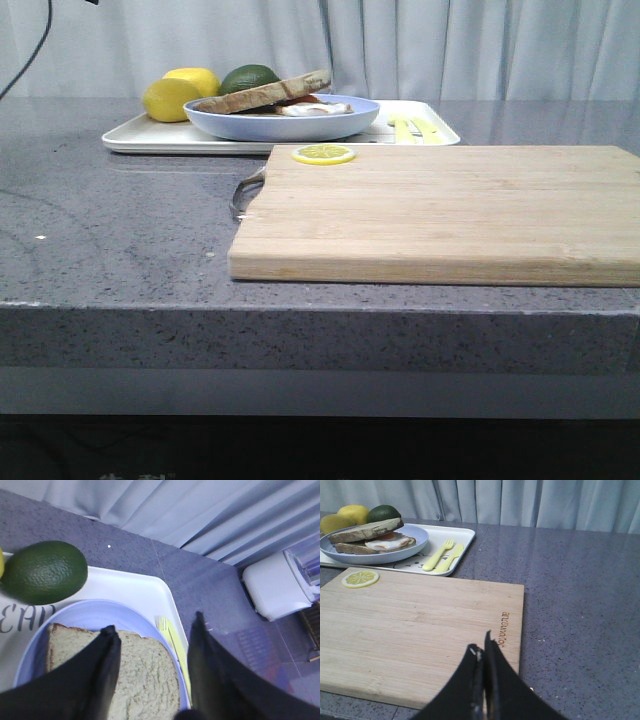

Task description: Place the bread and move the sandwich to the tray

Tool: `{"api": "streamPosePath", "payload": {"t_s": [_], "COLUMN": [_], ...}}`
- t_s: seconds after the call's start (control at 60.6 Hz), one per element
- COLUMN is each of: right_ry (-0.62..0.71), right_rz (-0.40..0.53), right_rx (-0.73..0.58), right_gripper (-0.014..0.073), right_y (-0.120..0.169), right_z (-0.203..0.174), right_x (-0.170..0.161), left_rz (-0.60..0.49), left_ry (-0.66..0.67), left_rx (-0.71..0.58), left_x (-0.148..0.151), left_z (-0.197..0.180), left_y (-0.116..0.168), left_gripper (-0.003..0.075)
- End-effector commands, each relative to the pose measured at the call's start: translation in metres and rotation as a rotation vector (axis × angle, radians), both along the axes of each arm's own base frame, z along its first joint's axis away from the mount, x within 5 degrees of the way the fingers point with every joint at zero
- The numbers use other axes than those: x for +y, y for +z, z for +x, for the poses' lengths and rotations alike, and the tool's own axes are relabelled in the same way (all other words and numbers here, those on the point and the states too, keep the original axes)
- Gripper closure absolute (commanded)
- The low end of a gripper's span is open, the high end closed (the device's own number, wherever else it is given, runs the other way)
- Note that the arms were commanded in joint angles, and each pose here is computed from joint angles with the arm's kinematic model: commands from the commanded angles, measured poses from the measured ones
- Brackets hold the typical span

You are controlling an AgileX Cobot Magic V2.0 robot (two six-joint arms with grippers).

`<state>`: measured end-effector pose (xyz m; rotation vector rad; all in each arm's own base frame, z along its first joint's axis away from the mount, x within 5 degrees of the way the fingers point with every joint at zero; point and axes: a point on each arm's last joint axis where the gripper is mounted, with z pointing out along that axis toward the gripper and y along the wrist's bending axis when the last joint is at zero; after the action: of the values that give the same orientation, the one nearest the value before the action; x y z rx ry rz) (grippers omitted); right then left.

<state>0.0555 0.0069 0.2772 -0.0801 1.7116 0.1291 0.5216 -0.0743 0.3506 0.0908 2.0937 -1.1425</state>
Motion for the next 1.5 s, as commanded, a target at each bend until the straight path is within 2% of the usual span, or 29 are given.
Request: {"api": "streamPosePath", "payload": {"t_s": [0.0, 0.132, 0.313, 0.396, 0.478, 0.693, 0.858, 0.99, 1.138, 1.254, 1.485], "right_ry": [-0.002, -0.002, -0.002, -0.002, 0.002, 0.003, 0.003, 0.003, 0.003, 0.003, 0.003], "right_rz": [0.014, 0.014, 0.014, 0.014, 0.032, 0.040, 0.040, 0.040, 0.040, 0.040, 0.040], "right_rx": [-0.095, -0.095, -0.095, -0.094, -0.083, -0.084, -0.082, -0.082, -0.082, -0.082, -0.082], "right_gripper": [0.0655, 0.0655, 0.0655, 0.0655, 0.0655, 0.0655, 0.0655, 0.0655, 0.0655, 0.0655, 0.0655], "right_y": [0.016, 0.016, 0.016, 0.015, 0.015, 0.015, 0.015, 0.015, 0.015, 0.015, 0.015], "right_z": [0.000, 0.000, 0.000, 0.000, 0.000, 0.000, 0.000, 0.000, 0.000, 0.000, 0.000], "right_x": [0.000, 0.000, 0.000, 0.000, 0.000, 0.001, 0.001, 0.001, 0.001, 0.001, 0.001], "left_rz": [-0.068, -0.049, -0.028, 0.019, 0.092, 0.404, 0.585, 0.746, 0.815, 0.855, 0.845], "left_ry": [-0.023, -0.060, -0.086, -0.066, -0.025, 0.177, 0.219, 0.197, 0.120, 0.083, 0.138], "left_rx": [-0.201, -0.175, -0.180, -0.209, -0.246, -0.374, -0.349, -0.206, -0.011, 0.104, 0.123], "left_x": [-0.005, -0.007, -0.008, -0.007, -0.007, -0.007, -0.028, -0.036, -0.031, -0.021, 0.010], "left_z": [-0.037, -0.041, -0.046, -0.051, -0.060, -0.093, -0.106, -0.103, -0.112, -0.133, -0.198], "left_y": [0.074, 0.072, 0.075, 0.083, 0.097, 0.140, 0.144, 0.114, 0.074, 0.049, 0.023], "left_gripper": [0.0562, 0.0736, 0.0739, 0.0739, 0.0739, 0.0739, 0.0739, 0.0739, 0.0739, 0.0739, 0.0739]}}
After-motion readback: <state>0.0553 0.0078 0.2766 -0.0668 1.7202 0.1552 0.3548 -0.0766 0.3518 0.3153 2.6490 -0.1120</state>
